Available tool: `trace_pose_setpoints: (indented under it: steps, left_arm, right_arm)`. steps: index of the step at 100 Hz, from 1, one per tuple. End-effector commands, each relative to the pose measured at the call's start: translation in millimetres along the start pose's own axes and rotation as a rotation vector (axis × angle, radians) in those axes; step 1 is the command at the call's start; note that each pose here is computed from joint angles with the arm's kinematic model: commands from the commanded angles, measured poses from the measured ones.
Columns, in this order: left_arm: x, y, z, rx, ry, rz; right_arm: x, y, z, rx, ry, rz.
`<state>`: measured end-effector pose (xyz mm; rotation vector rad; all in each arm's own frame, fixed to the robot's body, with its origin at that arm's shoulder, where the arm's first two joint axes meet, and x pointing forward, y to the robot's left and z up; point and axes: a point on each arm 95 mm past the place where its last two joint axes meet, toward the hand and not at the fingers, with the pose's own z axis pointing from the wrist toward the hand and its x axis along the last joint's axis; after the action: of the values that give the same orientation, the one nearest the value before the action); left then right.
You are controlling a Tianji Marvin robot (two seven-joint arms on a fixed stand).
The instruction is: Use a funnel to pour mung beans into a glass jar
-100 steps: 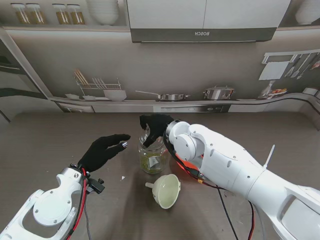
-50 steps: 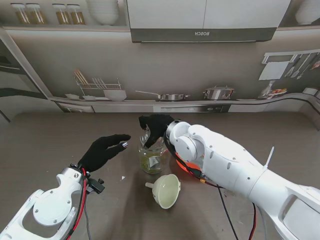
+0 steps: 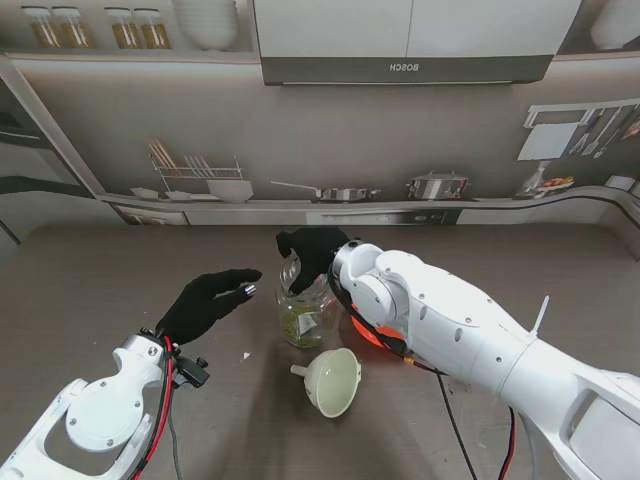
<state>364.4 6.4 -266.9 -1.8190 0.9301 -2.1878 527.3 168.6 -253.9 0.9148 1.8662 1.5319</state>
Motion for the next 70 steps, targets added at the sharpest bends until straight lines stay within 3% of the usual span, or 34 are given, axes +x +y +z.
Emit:
trace_pose_setpoints:
  steps: [1, 70]
  left_arm:
    - [1.8, 2.0, -0.2, -0.018, 0.002, -0.007]
    - [1.5, 2.1, 0.2, -0.024, 0.001, -0.007]
  right_arm:
    - [-1.4, -3.8, -1.4, 0.02, 0.001, -0.011]
    - [-3.9, -6.0, -4.7, 0.019, 0.012, -0.089]
